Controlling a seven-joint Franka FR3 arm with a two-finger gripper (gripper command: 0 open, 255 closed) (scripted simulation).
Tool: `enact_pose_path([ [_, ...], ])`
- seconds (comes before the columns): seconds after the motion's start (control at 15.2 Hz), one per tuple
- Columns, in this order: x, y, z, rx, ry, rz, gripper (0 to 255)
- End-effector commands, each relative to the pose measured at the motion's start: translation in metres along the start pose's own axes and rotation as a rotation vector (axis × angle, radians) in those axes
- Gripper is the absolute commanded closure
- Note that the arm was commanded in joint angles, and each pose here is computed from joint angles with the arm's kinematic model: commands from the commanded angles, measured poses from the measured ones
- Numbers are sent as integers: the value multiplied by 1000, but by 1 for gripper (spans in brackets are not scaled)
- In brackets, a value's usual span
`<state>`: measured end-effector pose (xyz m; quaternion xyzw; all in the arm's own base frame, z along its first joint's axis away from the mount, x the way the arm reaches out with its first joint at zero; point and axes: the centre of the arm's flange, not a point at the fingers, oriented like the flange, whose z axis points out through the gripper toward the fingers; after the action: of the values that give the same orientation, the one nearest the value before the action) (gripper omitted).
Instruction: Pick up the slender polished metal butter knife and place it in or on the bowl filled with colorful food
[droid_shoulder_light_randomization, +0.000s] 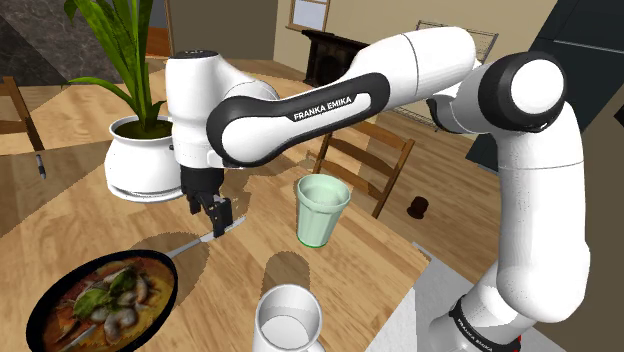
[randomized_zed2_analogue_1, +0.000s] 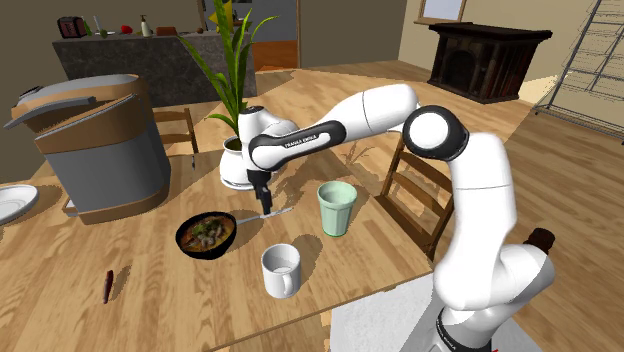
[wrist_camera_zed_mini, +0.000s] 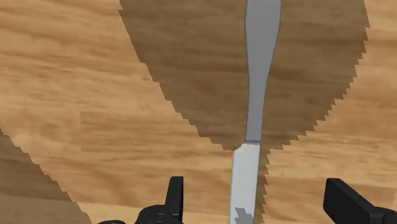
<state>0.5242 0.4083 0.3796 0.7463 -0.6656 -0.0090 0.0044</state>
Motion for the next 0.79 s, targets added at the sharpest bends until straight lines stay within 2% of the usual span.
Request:
enact_pose_path([
  [0.0,-2,-5,10,0,1,18,0],
  [0.4,-2,-5,39,0,1,18,0],
  [0.73,-2,-5,39,0,1,18,0],
])
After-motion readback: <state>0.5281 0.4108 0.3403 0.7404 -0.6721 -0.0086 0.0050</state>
